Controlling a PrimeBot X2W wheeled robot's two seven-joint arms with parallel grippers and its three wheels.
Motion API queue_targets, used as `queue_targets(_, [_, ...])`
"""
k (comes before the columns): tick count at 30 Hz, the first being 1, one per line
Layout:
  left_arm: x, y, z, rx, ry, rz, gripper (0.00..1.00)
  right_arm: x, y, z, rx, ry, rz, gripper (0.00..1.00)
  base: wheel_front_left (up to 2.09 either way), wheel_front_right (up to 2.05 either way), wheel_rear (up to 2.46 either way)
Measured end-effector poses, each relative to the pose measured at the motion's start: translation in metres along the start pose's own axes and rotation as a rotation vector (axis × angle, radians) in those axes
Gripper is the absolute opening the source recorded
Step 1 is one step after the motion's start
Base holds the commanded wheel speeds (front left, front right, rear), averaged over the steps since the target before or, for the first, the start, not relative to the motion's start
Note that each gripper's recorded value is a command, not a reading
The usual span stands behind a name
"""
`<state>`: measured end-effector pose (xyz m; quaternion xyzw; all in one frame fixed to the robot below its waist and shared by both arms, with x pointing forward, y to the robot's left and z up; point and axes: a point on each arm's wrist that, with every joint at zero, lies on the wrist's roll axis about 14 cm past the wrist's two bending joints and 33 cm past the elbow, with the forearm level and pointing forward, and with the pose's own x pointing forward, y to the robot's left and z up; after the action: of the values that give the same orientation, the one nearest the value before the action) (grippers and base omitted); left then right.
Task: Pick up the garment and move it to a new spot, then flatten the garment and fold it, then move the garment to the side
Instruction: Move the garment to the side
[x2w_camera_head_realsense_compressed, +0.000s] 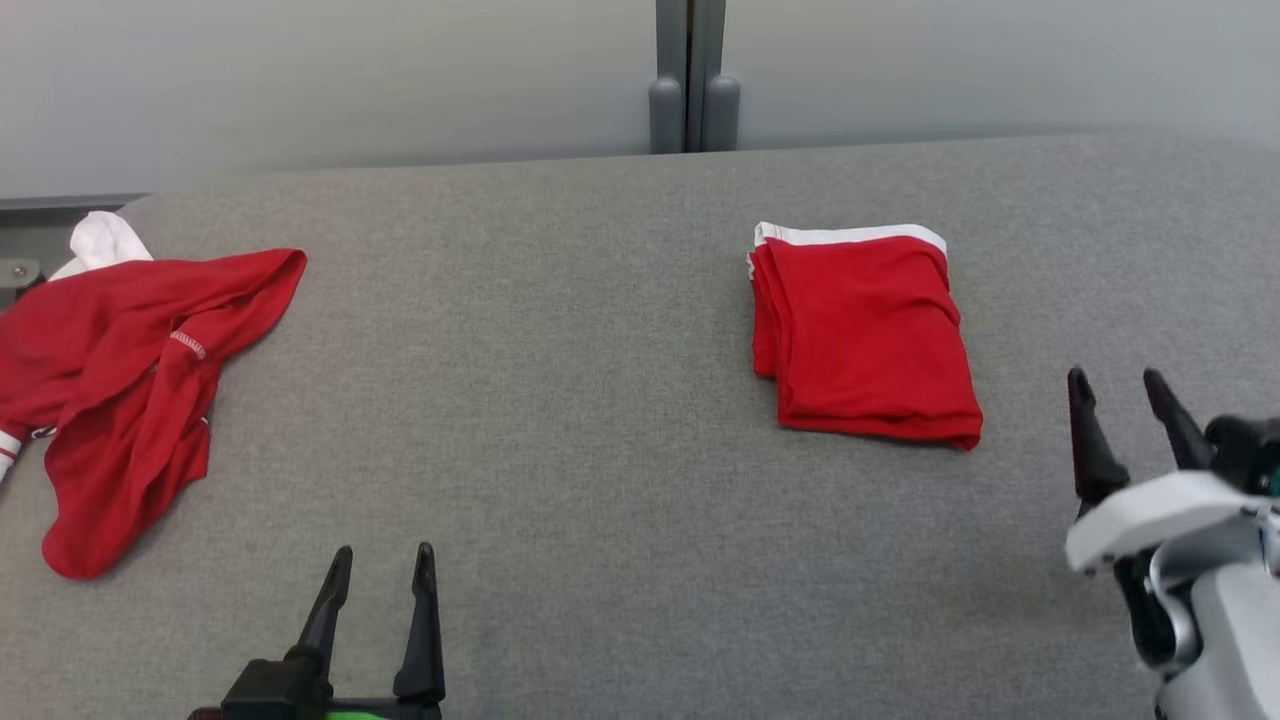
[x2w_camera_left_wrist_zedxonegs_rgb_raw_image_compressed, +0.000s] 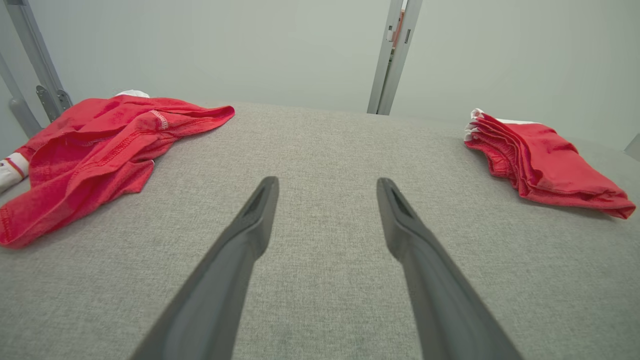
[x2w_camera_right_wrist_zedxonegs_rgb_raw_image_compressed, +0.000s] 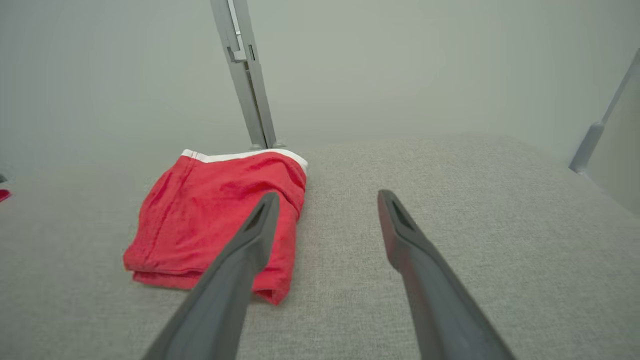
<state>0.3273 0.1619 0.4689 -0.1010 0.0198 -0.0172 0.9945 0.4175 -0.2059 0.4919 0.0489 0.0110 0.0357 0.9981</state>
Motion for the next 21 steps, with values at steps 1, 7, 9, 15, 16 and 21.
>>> queue_targets(1, [0.003, -0.002, -0.001, -0.001, 0.005, -0.007, 1.0, 0.013, -0.004, 0.003, 0.028, 0.02, -0.014, 1.0, 0.0, 0.0, 0.0])
queue_targets(7, [0.018, -0.007, -0.013, -0.014, 0.044, -0.026, 1.0, 0.066, -0.001, -0.025, 0.095, 0.27, -0.017, 1.0, 0.0, 0.0, 0.0])
queue_targets(9, [0.021, -0.006, -0.018, -0.02, 0.058, -0.019, 1.0, 0.074, 0.0, -0.047, 0.123, 0.366, -0.031, 1.0, 0.0, 0.0, 0.0])
queue_targets(15, [0.023, 0.003, -0.024, -0.031, 0.079, 0.016, 1.0, 0.097, 0.031, -0.081, 0.172, 0.495, 0.006, 1.0, 0.0, 0.0, 0.0])
queue_targets(16, [0.022, 0.005, -0.025, -0.03, 0.084, 0.025, 1.0, 0.098, 0.033, -0.088, 0.186, 0.521, 0.005, 1.0, 0.0, 0.0, 0.0])
queue_targets(21, [0.02, 0.01, -0.03, -0.029, 0.099, 0.046, 1.0, 0.1, 0.041, -0.113, 0.247, 0.603, -0.013, 1.0, 0.0, 0.0, 0.0])
